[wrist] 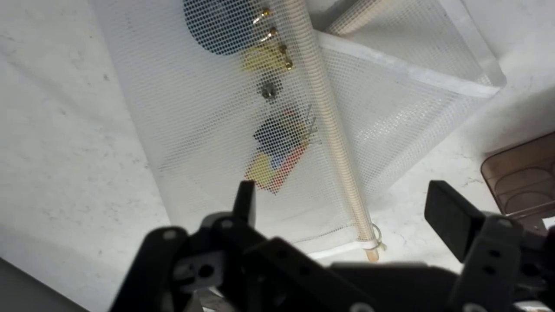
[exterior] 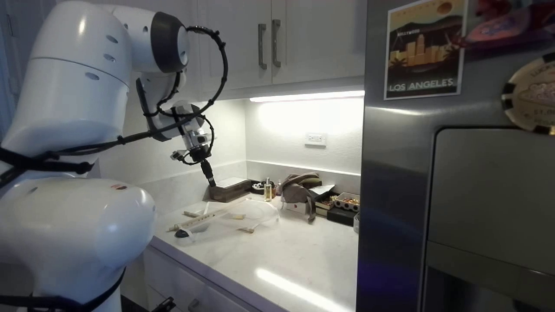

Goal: Take the bottle on the counter, put it in the kitchen cabinet and close it, then take the blind on the counter and hang it to the wall

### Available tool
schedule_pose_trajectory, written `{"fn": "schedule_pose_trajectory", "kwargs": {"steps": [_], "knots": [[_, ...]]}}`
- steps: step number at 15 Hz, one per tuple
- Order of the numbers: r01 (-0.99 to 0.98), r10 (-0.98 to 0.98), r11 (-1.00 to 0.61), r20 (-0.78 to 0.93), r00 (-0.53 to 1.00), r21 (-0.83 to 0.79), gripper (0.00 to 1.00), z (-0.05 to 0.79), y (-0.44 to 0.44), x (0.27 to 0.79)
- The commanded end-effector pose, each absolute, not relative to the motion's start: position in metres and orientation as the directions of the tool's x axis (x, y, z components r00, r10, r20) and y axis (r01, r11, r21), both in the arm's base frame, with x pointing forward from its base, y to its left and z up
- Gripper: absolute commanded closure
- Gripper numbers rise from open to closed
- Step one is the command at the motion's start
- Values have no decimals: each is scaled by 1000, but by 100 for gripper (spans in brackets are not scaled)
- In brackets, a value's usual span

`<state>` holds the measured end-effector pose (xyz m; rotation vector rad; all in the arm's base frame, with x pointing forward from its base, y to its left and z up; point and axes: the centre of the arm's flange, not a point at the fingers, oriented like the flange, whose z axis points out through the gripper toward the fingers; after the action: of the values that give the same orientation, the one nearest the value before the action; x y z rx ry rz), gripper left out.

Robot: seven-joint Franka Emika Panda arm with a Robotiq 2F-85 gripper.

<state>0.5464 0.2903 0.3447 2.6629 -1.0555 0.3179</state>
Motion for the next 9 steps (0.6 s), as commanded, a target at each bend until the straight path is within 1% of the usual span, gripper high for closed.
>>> {"fn": "schedule_pose_trajectory", "kwargs": {"steps": [1, 9], "knots": [[-690, -646, -684, 244, 724, 236, 0, 336, 294, 569], [-691, -664, -656, 204, 720, 304, 0, 291, 291, 586]]}}
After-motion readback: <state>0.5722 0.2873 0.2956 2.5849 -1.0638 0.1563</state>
